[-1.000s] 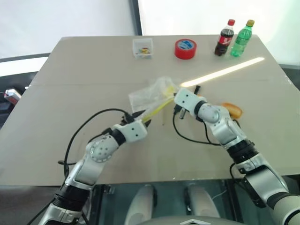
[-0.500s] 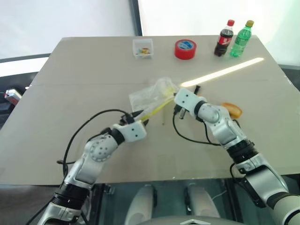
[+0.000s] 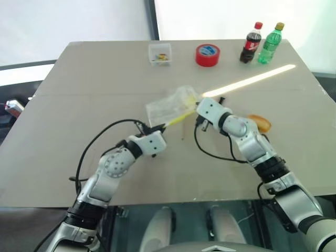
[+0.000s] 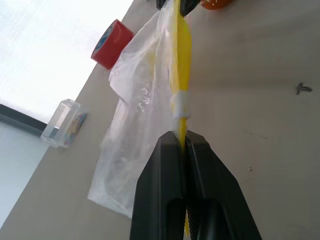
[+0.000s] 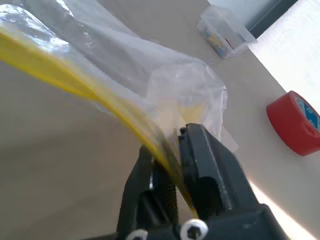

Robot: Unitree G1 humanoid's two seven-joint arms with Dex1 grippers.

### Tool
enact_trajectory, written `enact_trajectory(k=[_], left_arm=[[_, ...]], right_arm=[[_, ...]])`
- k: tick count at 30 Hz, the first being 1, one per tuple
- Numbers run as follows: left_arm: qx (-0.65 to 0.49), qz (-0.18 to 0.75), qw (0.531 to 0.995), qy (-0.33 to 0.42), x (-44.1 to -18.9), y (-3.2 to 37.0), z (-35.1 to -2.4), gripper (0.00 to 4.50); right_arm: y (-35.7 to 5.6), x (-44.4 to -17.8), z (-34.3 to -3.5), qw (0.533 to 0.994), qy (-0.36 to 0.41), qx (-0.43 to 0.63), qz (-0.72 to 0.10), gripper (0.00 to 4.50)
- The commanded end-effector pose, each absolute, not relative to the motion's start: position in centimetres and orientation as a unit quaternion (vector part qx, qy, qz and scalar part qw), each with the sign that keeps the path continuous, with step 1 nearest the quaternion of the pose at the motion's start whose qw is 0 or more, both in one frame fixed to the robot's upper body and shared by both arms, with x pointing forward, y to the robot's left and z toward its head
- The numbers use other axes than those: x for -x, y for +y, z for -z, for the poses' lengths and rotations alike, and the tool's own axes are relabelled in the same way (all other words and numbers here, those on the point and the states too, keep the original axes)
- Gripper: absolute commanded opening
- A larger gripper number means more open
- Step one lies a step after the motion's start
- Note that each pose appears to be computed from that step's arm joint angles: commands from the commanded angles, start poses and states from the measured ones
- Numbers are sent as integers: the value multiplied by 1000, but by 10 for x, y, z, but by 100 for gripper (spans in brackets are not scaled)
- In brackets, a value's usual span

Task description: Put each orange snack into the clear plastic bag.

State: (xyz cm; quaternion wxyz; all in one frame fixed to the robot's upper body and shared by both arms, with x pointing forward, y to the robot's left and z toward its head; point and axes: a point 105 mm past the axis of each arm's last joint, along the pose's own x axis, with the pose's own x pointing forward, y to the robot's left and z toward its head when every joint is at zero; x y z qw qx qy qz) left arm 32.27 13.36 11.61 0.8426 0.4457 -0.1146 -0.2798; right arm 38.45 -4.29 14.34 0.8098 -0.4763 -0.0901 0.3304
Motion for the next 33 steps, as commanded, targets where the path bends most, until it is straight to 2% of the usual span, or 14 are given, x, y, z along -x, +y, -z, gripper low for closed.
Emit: enact_trajectory(k=[1, 6, 13, 18, 19, 33], left_arm=[[-414, 269, 860, -129, -323, 131, -126, 0], [-384, 253, 880, -118, -323, 131, -125, 0], [-361, 243, 893, -114, -325, 130, -127, 0], [-360, 243, 894, -112, -326, 130, -126, 0], [-359, 242, 894, -112, -327, 130, -126, 0], [-363, 261, 887, -115, -324, 124, -122, 0]], right_arm=[[-52, -379, -162, 817, -113, 473, -309, 254], [-66, -372, -163, 892, -63, 338, -293, 254], [-82, -352, -149, 936, 19, 193, -294, 254], [-73, -349, -146, 942, 33, 148, -299, 26], [-68, -348, -148, 942, 34, 138, -305, 6], [-31, -356, -180, 927, -20, 137, -350, 6]])
